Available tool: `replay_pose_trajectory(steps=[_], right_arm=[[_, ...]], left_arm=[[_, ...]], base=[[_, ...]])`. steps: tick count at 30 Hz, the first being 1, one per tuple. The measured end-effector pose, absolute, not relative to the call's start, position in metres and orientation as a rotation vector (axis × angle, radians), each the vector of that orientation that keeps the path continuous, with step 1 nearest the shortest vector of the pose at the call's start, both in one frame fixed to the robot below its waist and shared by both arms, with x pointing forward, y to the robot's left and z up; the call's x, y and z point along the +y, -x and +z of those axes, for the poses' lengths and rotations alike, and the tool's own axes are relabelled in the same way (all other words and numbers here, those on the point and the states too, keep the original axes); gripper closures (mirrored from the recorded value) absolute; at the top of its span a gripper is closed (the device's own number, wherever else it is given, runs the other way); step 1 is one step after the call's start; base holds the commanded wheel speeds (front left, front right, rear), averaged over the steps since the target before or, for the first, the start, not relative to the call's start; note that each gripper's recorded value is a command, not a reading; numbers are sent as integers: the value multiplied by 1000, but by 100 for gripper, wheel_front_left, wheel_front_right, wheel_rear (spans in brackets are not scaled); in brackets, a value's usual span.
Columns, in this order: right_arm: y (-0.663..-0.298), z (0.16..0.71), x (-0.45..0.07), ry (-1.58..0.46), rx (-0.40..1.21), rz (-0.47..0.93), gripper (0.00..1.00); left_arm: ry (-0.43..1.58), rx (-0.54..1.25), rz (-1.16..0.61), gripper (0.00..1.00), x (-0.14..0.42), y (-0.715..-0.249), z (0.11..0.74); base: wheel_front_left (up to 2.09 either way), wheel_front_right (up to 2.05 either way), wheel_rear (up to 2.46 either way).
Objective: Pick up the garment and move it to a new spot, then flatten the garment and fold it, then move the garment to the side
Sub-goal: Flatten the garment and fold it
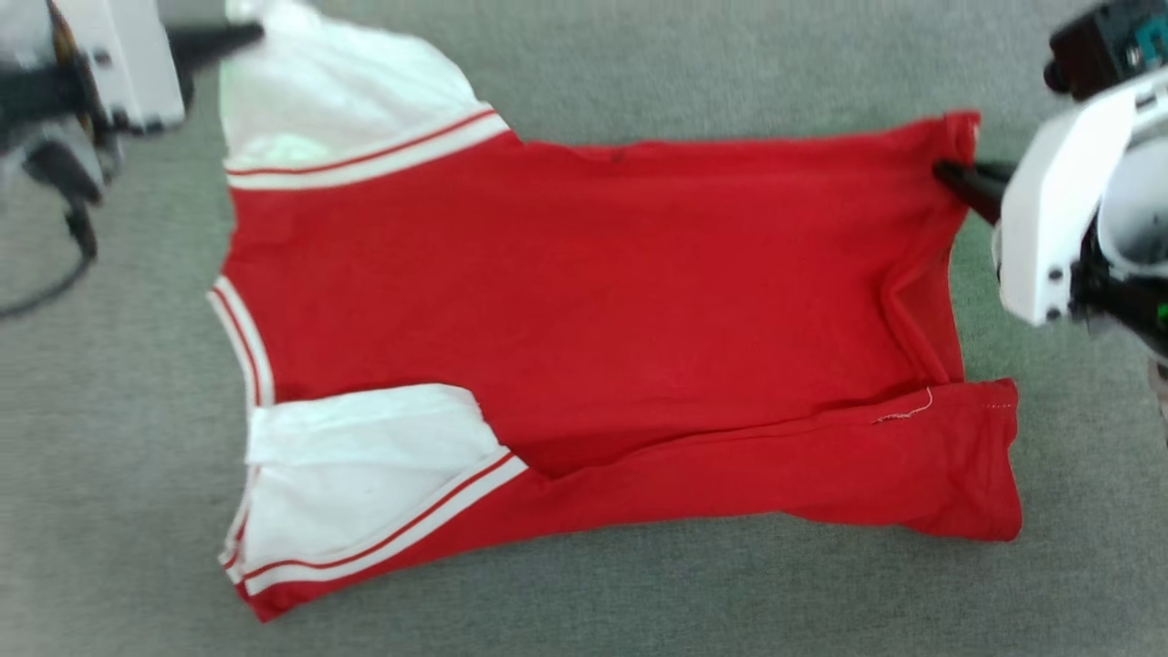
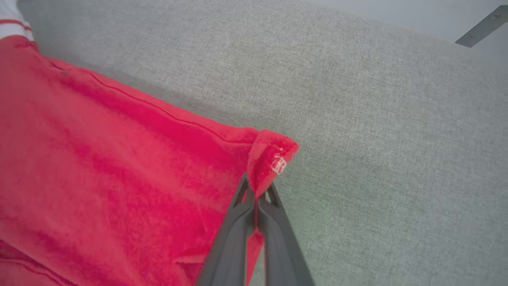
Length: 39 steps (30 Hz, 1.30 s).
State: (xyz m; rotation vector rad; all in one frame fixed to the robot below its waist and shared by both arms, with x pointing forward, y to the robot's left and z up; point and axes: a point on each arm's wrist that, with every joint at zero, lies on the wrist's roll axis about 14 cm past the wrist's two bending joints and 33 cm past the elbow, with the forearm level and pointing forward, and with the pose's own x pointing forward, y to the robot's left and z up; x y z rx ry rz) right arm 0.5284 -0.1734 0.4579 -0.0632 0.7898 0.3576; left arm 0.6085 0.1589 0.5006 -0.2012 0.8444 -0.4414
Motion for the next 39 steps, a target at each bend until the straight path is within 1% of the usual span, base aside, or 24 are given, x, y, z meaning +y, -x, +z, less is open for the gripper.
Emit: replay_pose_trajectory(steps=[8, 13, 21, 27, 28, 29, 30, 31, 32, 33, 39], right_arm=[[-496, 474, -169, 52, 746, 383, 100], [-471, 474, -166, 47, 754, 399, 100], [-432, 461, -163, 37, 827, 419, 100], [-414, 450, -160, 25, 878, 425, 100], [-412, 449, -159, 24, 884, 427, 89], [-411, 449, -159, 25, 888, 428, 71], [-409, 449, -159, 24, 889, 426, 62], [-408, 449, -158, 18, 894, 426, 55], [-407, 449, -157, 12, 900, 426, 30], [-405, 449, -156, 9, 904, 428, 0], [-404, 465, -153, -11, 871, 423, 0]], left_arm=[[148, 850, -412, 100, 178, -543, 525], [139, 895, -396, 100, 181, -492, 525], [191, 1027, -359, 100, 184, -419, 492], [233, 1113, -348, 100, 183, -393, 459], [236, 1122, -349, 97, 184, -390, 455], [239, 1121, -347, 76, 184, -390, 453], [244, 1115, -342, 62, 185, -390, 451], [249, 1113, -344, 16, 184, -390, 449], [255, 1119, -343, 3, 183, -389, 448], [256, 1124, -345, 0, 183, -388, 446], [281, 1063, -336, 0, 184, -393, 460]], base=[[0, 0, 0], [0, 0, 0], [0, 0, 0], [0, 0, 0], [0, 0, 0], [0, 0, 0], [0, 0, 0], [0, 0, 0], [0, 0, 0], [0, 0, 0], [0, 0, 0]])
